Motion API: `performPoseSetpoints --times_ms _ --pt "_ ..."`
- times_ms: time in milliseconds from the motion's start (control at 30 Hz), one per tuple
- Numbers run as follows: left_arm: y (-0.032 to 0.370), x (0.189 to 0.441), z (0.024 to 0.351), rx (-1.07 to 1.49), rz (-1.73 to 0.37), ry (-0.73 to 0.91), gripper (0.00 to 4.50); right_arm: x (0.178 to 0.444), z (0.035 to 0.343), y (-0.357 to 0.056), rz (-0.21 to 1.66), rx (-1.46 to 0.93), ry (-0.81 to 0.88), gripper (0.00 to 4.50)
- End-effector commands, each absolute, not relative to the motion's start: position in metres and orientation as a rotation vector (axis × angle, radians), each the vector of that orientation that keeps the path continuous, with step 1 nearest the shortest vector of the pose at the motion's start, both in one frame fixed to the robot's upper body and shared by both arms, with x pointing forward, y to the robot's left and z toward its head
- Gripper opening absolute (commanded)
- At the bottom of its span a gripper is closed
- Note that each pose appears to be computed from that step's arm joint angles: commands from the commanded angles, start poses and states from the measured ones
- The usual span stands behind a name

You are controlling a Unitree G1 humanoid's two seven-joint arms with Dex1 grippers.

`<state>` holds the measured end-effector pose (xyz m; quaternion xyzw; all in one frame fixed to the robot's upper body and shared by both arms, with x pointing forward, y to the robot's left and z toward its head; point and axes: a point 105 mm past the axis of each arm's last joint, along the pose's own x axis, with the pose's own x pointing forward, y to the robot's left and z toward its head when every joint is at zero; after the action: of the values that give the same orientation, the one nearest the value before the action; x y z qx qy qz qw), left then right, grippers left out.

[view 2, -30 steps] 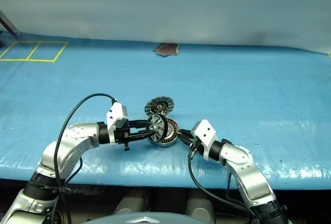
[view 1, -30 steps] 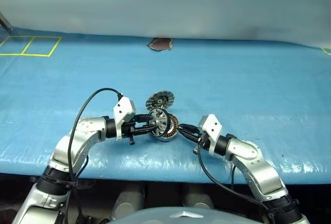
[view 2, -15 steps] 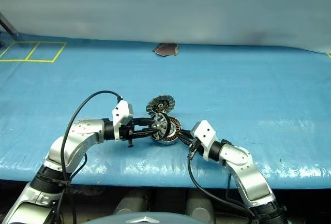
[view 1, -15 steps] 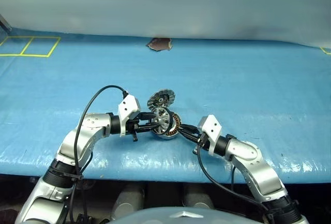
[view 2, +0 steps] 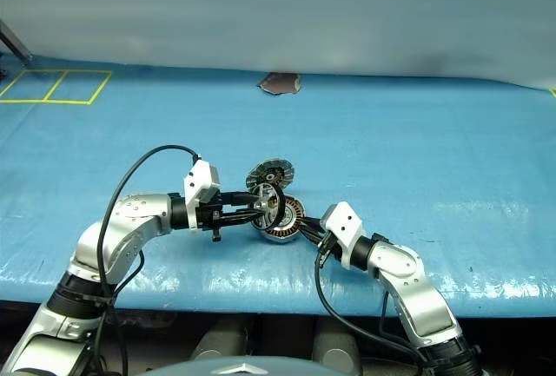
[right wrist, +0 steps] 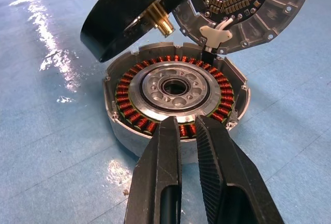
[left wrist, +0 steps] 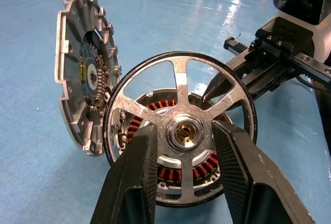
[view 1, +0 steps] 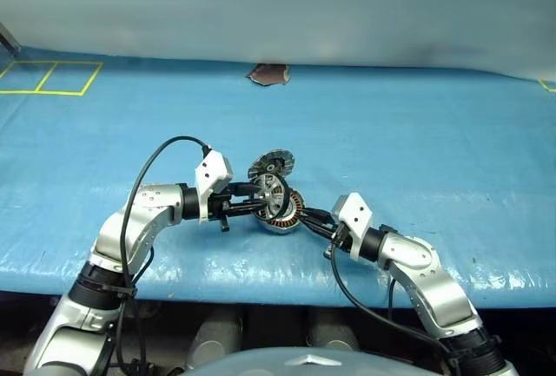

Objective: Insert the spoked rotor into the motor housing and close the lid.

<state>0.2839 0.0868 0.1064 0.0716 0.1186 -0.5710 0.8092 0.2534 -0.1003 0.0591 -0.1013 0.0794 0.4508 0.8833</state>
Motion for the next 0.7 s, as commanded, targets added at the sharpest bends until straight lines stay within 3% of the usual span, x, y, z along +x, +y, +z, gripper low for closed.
performPoseSetpoints --times_ms 33,700 --pt "0.079 0.285 0.112 0.149 -1.245 0.234 1.69 0.254 0.064 -0.101 0.929 -0.225 0.144 0.6" --pt "0.075 0.286 0.095 0.208 -1.262 0.31 1.69 0.253 0.062 -0.103 0.901 -0.232 0.145 0.6"
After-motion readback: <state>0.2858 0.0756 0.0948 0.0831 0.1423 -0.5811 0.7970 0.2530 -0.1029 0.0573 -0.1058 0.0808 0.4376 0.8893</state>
